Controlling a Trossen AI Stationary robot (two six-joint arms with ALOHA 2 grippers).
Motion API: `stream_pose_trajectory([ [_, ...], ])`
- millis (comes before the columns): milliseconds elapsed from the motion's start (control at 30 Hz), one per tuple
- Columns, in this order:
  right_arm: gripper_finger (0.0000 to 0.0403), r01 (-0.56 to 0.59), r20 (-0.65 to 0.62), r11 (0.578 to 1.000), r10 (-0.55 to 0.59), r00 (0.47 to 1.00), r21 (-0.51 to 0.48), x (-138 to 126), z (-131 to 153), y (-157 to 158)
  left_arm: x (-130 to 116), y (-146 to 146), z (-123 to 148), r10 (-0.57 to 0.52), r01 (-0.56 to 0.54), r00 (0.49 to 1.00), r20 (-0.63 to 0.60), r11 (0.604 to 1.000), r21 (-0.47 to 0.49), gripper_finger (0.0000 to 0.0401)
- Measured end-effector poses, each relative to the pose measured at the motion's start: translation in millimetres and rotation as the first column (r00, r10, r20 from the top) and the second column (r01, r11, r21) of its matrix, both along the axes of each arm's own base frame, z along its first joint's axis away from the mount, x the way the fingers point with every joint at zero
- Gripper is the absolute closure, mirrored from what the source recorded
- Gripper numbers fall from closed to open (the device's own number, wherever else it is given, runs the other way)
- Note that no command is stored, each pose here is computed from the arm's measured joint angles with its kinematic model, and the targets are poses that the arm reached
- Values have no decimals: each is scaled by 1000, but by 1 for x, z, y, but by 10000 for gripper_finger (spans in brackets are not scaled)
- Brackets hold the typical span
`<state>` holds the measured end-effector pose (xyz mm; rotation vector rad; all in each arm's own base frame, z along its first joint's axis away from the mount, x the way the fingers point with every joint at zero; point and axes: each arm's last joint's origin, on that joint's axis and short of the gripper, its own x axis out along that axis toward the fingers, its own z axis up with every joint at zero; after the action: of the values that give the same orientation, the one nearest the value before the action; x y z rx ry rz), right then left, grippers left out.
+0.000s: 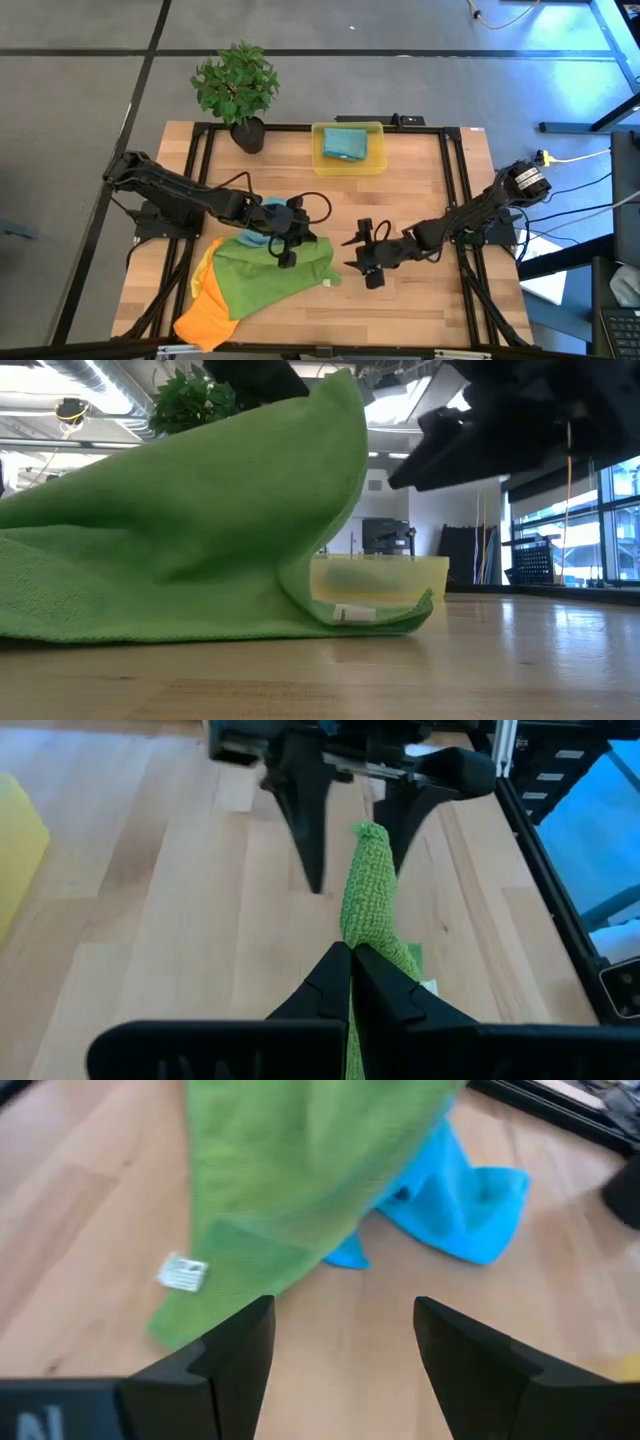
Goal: Fold microfiber towels
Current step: Fold the green microfiber towel
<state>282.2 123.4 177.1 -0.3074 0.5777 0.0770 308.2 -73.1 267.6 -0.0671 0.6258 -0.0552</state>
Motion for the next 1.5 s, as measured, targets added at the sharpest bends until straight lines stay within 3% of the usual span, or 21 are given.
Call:
stream_pose_trajectory([
  [333, 163, -48, 98, 992, 36, 995, 118, -22, -28, -4, 0, 1, 0, 8, -8, 1000, -2, 1000, -12, 401],
  [633, 163, -80, 218, 981, 39, 975, 178, -34, -35, -10, 0, 1, 0, 5, -5, 1000, -4, 1000, -21, 401],
  [1100, 163, -171, 243, 965, 120, 963, 199, -34, -34, -5, 1, 1, -1, 9, -9, 1000, -3, 1000, -13, 401],
  [1500, 163, -218, 229, 954, 170, 959, 207, -25, -79, 6, 1, 1, -1, 7, -7, 1000, -4, 1000, -10, 401],
])
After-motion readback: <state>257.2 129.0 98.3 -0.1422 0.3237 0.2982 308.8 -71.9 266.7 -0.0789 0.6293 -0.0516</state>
